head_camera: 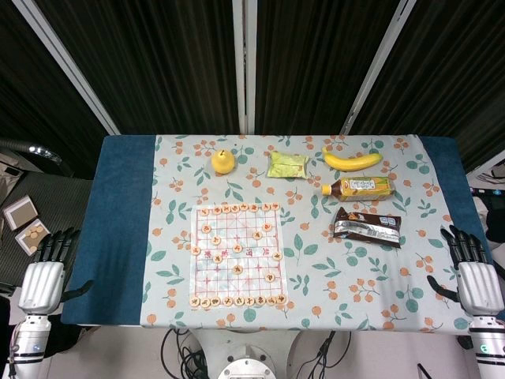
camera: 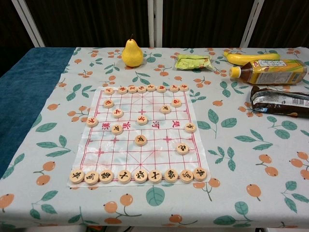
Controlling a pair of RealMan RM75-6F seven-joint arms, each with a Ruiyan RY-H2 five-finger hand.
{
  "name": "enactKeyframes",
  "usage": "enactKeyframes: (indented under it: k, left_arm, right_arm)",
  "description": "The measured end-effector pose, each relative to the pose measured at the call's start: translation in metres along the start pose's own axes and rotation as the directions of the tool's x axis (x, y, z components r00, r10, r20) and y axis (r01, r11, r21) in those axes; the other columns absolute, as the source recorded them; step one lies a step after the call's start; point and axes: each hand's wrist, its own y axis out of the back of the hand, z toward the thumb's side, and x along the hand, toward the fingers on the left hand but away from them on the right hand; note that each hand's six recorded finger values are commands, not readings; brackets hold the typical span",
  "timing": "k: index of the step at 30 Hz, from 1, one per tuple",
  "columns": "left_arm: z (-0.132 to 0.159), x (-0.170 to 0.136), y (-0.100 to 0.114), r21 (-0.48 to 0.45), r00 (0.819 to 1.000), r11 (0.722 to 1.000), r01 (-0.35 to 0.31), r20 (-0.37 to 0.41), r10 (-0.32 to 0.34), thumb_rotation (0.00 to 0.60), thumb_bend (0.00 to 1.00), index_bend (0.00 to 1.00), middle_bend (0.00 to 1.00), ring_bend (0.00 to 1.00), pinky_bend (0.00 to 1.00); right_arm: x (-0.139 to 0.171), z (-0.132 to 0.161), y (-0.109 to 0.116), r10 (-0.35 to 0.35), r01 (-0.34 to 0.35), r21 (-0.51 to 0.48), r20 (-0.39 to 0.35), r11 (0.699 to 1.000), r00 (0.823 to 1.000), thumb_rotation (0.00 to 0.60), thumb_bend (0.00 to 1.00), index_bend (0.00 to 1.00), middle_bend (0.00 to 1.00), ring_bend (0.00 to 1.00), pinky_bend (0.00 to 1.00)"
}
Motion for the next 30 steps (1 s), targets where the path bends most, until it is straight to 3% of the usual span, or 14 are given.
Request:
enactKeyframes:
  k: [10, 16, 19, 22, 26, 30]
  left_arm:
    - [0.009, -0.002, -0.002, -0.004, 0.999, 1.0, 0.017, 0.042, -0.017, 0.6, 0.13, 0.03, 0.02, 0.0, 0.0]
    - [0.042, 0.009, 0.002, -0.043, 0.985, 0.999, 0.029, 0.172, -0.021, 0.6, 0.14, 0.12, 0.07, 0.0, 0.01]
    - [0.068, 0.024, 0.003, -0.03, 0.96, 0.999, 0.036, 0.277, -0.026, 0.6, 0.14, 0.14, 0.09, 0.0, 0.04]
    - [0.099, 0.039, -0.001, 0.003, 0.921, 0.999, 0.052, 0.386, -0.049, 0.6, 0.15, 0.17, 0.1, 0.0, 0.04]
    - [0.147, 0.054, -0.014, 0.037, 0.849, 0.996, 0.077, 0.521, -0.085, 0.6, 0.16, 0.21, 0.11, 0.0, 0.04]
    - [0.185, 0.067, -0.032, 0.076, 0.791, 0.993, 0.086, 0.602, -0.115, 0.6, 0.16, 0.22, 0.12, 0.0, 0.04]
  right_arm:
    - [-0.001, 0.007, 0.012, -0.049, 0.049, -0.012, -0.03, 0.999, 0.998, 0.6, 0.12, 0.0, 0.0, 0.0, 0.0]
    - [-0.005, 0.004, 0.026, -0.087, 0.086, -0.02, -0.028, 0.996, 0.996, 0.6, 0.13, 0.0, 0.0, 0.0, 0.0]
    - [-0.005, 0.002, 0.033, -0.107, 0.107, -0.016, -0.028, 0.994, 0.994, 0.6, 0.13, 0.0, 0.0, 0.0, 0.0]
    - [0.0, -0.001, 0.033, -0.107, 0.106, -0.024, -0.018, 0.994, 0.994, 0.6, 0.13, 0.0, 0.0, 0.0, 0.0]
    - [0.005, -0.007, 0.032, -0.102, 0.102, -0.037, -0.001, 0.994, 0.995, 0.6, 0.13, 0.0, 0.0, 0.0, 0.0]
    - [0.01, -0.015, 0.035, -0.108, 0.109, -0.053, 0.018, 0.993, 0.994, 0.6, 0.13, 0.0, 0.0, 0.0, 0.0]
